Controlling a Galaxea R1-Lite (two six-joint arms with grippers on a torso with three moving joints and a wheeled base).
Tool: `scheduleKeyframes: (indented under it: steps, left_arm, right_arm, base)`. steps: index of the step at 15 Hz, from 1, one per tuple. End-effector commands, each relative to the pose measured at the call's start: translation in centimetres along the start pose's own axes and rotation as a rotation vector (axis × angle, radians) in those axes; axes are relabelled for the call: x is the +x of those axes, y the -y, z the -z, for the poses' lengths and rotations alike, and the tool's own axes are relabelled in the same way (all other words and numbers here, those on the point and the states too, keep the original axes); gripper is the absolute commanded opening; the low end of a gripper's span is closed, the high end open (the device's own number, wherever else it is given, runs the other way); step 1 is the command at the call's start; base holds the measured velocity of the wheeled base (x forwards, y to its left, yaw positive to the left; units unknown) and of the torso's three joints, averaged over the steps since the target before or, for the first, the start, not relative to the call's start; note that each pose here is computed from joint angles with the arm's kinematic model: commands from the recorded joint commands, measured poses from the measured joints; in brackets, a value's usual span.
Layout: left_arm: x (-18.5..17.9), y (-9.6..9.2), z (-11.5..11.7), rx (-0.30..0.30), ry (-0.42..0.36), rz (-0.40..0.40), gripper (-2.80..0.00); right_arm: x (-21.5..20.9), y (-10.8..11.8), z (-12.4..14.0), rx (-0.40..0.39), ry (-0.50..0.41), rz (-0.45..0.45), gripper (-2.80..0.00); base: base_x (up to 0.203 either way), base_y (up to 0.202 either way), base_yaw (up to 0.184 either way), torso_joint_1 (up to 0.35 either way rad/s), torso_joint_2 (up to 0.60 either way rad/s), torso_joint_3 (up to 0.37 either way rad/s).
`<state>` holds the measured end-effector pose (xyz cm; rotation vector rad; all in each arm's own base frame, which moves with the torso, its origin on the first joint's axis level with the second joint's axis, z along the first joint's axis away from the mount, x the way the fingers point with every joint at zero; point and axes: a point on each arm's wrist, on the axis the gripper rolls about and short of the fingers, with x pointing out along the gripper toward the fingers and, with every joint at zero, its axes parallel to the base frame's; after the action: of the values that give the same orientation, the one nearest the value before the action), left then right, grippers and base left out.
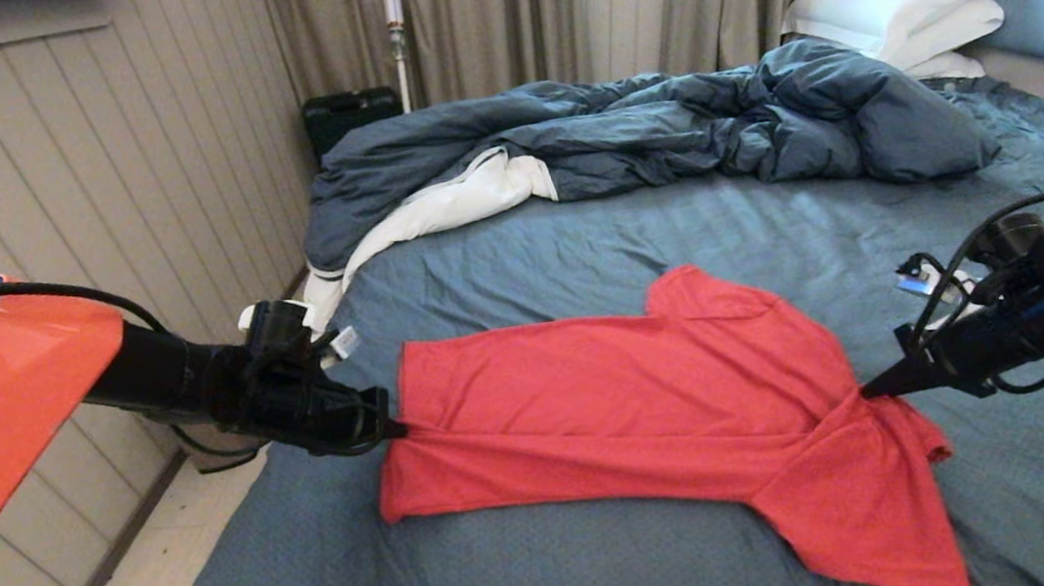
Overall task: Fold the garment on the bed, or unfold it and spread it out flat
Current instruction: Fold the red T-shirt
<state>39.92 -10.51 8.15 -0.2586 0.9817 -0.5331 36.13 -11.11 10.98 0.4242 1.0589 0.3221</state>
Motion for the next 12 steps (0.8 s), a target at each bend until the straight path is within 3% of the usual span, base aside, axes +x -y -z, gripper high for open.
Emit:
scheduleKeyframes:
  steps: [1,12]
  left_arm:
    - [0.2,-0.1,0.1,-0.005,-0.006,0.001,-2.80]
    - [-0.4,-0.3,-0.6,-0.029,0.053,-0.008,-2.80]
  right_arm:
    - [0.9,-0.1,-0.5,0.000,-0.010,-0.011,-2.80]
    - [0.4,-0.2,-1.6,-0.017,0.028,-0.003,-2.80]
  base:
    - [0.000,0.000,0.000,0.000,0.00,0.000]
    - [0.000,0.000,0.000,0.000,0.00,0.000]
